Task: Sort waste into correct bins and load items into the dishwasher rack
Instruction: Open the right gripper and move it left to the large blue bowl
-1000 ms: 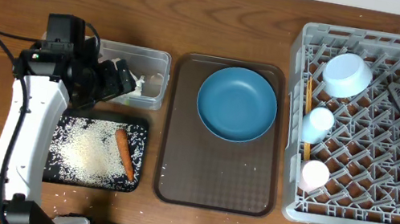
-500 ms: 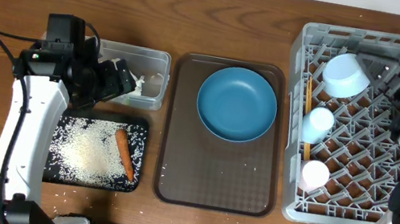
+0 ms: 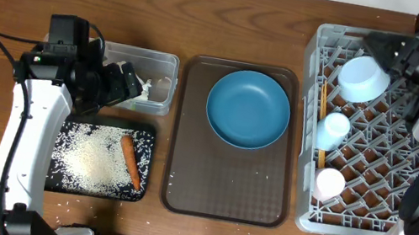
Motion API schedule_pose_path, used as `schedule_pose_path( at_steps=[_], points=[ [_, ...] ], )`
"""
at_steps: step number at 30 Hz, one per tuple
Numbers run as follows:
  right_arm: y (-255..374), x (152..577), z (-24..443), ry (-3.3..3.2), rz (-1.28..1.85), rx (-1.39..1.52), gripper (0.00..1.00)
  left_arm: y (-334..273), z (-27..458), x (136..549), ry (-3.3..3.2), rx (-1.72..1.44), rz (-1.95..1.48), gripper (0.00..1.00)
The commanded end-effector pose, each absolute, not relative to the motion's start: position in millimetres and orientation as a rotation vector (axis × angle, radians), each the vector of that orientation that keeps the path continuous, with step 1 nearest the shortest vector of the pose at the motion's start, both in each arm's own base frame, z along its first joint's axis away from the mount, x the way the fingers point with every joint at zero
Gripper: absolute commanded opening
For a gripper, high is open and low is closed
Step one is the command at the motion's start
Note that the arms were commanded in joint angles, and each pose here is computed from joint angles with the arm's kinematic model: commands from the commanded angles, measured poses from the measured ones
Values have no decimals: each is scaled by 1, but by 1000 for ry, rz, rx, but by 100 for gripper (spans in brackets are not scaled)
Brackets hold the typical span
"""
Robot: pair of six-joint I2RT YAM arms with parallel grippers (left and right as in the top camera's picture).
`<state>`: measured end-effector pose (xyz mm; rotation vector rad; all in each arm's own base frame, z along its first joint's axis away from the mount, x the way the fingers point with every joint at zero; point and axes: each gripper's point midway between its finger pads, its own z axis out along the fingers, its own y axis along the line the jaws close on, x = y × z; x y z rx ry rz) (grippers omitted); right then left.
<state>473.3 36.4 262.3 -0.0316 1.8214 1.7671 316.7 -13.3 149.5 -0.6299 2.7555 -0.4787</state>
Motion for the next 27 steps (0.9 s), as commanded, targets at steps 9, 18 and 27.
schedule_pose_path(
  at_steps=[9,18,27],
  points=[
    [104,482,310,1790,1838,8,43,-10,150,317,2754,-623,-462,94],
    [127,482,278,2030,1091,200,44,-10,150,317,2755,-623,-462,94],
    [203,411,253,2208,543,-207,56,-10,150,317,2755,-623,-462,94]
  ],
)
